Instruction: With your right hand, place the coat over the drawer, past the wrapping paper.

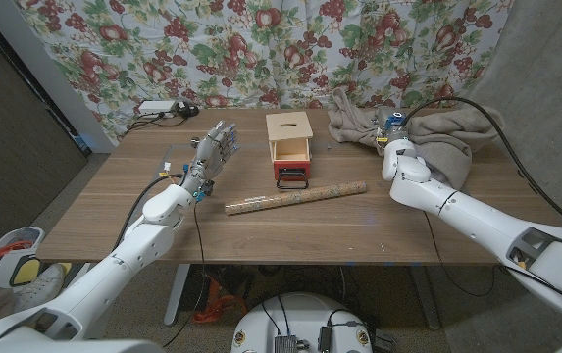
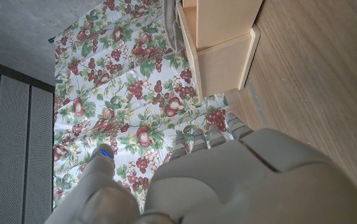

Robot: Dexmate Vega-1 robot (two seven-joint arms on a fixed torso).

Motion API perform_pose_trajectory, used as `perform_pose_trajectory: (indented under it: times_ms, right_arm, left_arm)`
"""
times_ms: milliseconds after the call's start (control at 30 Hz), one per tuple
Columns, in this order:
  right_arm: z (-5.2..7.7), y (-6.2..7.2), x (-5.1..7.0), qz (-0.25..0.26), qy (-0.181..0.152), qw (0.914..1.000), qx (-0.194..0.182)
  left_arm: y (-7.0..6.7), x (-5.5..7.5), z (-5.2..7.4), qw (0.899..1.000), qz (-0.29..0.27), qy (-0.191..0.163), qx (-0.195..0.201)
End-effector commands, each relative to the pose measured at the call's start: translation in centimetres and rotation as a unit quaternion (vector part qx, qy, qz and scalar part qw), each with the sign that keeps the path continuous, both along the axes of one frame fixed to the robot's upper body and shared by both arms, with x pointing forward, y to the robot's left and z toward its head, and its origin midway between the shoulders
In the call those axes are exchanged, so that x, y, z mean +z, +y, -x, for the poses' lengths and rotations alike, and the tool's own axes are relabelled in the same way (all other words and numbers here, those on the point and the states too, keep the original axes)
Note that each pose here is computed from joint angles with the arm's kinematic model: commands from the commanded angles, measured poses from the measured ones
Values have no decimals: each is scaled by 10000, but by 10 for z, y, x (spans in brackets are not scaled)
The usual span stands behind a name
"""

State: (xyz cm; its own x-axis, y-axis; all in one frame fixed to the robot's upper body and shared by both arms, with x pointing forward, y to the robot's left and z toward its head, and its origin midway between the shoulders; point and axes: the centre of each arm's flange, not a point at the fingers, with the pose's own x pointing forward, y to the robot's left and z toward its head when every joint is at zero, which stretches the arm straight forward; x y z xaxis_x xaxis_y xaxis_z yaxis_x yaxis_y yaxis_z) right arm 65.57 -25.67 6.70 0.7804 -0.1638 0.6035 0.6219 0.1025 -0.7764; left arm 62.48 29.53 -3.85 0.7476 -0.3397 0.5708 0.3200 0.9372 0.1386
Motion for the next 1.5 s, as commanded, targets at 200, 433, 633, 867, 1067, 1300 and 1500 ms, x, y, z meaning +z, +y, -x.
perform_pose_trajectory:
  times_ms: [200,433,633,867,1067,1300,1500]
  right_arm:
    - [32,-2,50,69,-878,9961,-2]
    - [41,-7,67,153,-1102,9937,-165]
    - [50,-8,79,284,-1249,9915,-214]
    - [61,-5,91,448,-1391,9890,-248]
    - [69,-3,98,537,-1495,9870,-247]
    - [81,0,106,655,-1629,9843,-205]
    - [96,5,115,782,-1805,9803,-157]
  left_arm:
    - [0,-2,-4,10000,32,27,-36]
    - [2,0,-6,10000,37,0,-39]
    - [3,-1,-7,10000,47,16,-60]
    - [3,-2,-8,10000,70,0,-70]
    - [3,-2,-8,10000,73,-5,-67]
    - [2,-2,-8,9999,81,-23,-73]
    - [0,-2,-7,9999,81,-43,-88]
